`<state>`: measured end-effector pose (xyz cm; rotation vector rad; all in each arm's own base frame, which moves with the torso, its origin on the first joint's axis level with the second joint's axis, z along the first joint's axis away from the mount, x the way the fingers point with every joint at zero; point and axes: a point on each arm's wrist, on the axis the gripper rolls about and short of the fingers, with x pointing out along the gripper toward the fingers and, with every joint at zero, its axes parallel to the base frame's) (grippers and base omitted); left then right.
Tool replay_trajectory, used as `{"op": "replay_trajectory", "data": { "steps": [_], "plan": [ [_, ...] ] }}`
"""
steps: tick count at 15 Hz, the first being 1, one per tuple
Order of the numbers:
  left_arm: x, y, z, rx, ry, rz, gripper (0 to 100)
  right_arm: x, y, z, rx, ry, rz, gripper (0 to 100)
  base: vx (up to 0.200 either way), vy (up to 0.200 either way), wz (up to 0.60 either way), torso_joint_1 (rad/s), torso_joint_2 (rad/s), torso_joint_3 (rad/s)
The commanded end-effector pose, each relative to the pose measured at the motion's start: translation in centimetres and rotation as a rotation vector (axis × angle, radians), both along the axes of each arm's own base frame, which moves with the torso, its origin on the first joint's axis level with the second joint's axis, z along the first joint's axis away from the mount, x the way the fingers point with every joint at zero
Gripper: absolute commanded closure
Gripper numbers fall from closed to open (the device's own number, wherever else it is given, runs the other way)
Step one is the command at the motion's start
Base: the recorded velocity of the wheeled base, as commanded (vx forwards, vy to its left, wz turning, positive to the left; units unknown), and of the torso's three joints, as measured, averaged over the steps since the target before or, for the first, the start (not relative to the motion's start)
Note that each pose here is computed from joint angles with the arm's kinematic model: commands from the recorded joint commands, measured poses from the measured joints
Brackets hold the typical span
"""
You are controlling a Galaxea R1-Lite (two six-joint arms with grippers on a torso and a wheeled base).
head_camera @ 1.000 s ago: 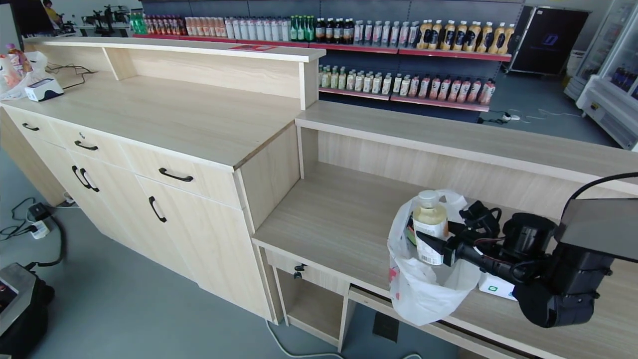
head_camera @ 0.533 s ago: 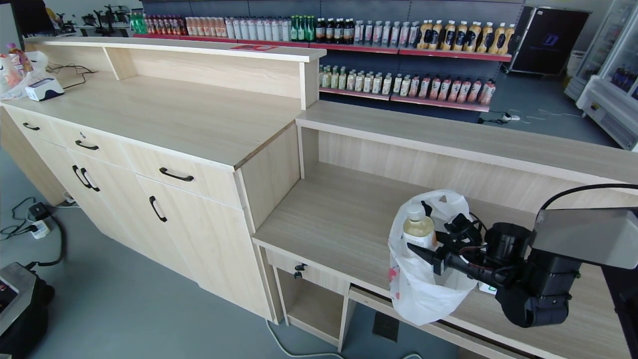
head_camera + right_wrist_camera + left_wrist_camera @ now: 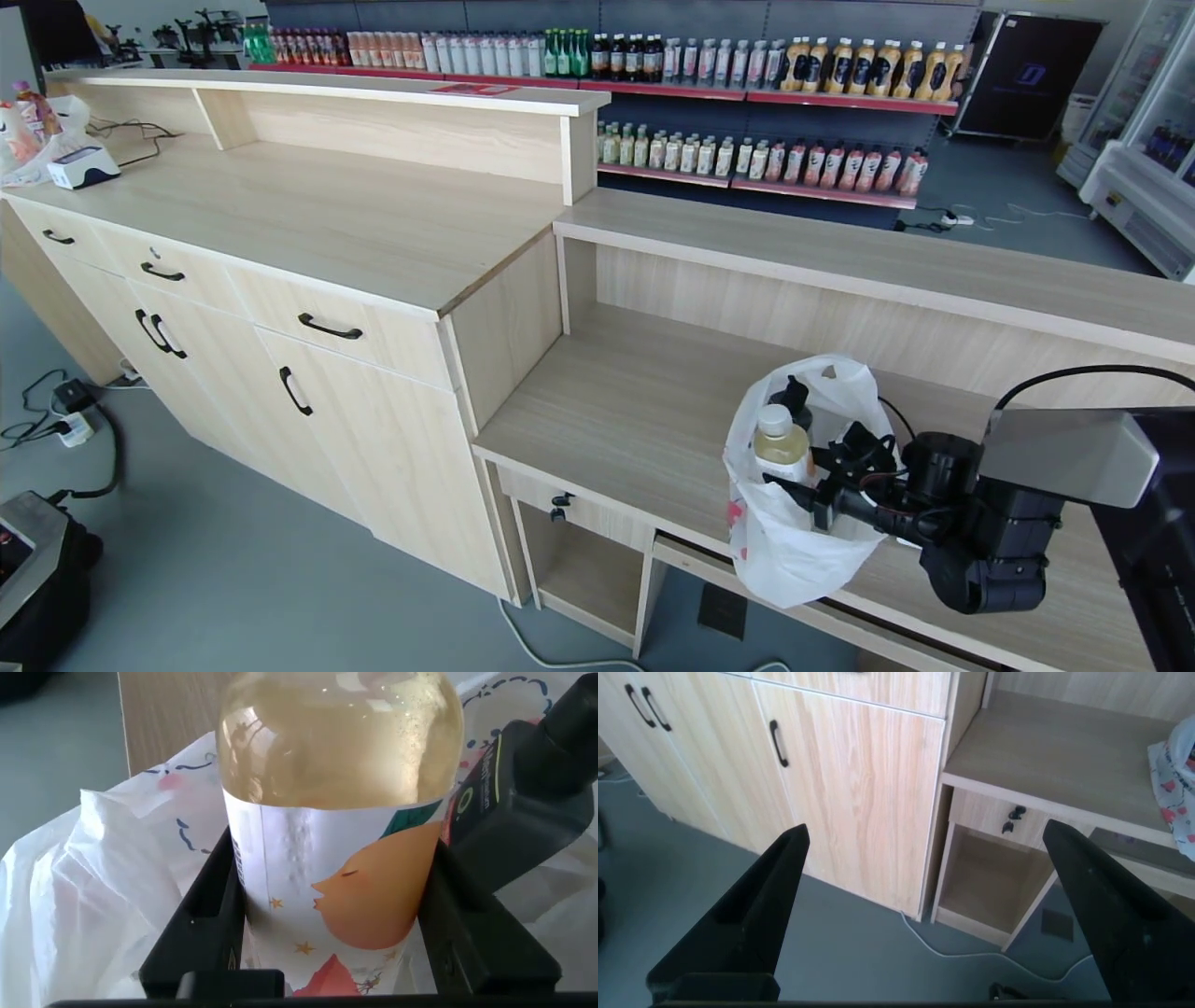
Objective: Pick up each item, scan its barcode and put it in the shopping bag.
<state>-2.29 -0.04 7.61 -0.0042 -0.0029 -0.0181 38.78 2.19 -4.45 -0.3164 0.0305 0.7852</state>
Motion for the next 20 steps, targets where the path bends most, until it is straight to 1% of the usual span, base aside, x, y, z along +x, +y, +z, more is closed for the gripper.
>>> {"op": "replay_trajectory", "data": {
  "steps": [1, 5, 10, 11, 15, 16, 18, 20],
  "plan": [
    [0.0, 0.0, 0.0, 0.0, 0.0, 0.0, 0, 0.1, -0.3, -0.9, -0.014, -0.001, 0.01, 100, 0.0, 0.0, 0.0, 0.0, 0.0, 0.0],
    [0.0, 0.0, 0.0, 0.0, 0.0, 0.0, 0, 0.0, -1.4, -1.4, -0.016, 0.008, -0.001, 100, 0.0, 0.0, 0.0, 0.0, 0.0, 0.0],
    [0.0, 0.0, 0.0, 0.0, 0.0, 0.0, 0, -0.3, -2.2, -1.2, -0.019, 0.001, 0.011, 100, 0.0, 0.0, 0.0, 0.0, 0.0, 0.0],
    [0.0, 0.0, 0.0, 0.0, 0.0, 0.0, 0, -0.4, -2.3, -1.2, -0.019, 0.004, 0.011, 0, 0.0, 0.0, 0.0, 0.0, 0.0, 0.0],
    [0.0, 0.0, 0.0, 0.0, 0.0, 0.0, 0, -0.8, -2.5, -0.7, -0.014, 0.009, 0.023, 0, 0.0, 0.0, 0.0, 0.0, 0.0, 0.0],
    [0.0, 0.0, 0.0, 0.0, 0.0, 0.0, 0, -1.2, -2.6, -0.1, -0.005, 0.002, 0.06, 0, 0.0, 0.0, 0.0, 0.0, 0.0, 0.0],
    [0.0, 0.0, 0.0, 0.0, 0.0, 0.0, 0, -1.3, -2.7, 1.3, -0.003, -0.025, 0.07, 0, 0.0, 0.0, 0.0, 0.0, 0.0, 0.0],
    [0.0, 0.0, 0.0, 0.0, 0.0, 0.0, 0, -1.1, -2.8, 3.6, -0.009, -0.086, 0.068, 0, 0.0, 0.0, 0.0, 0.0, 0.0, 0.0]
  ]
}}
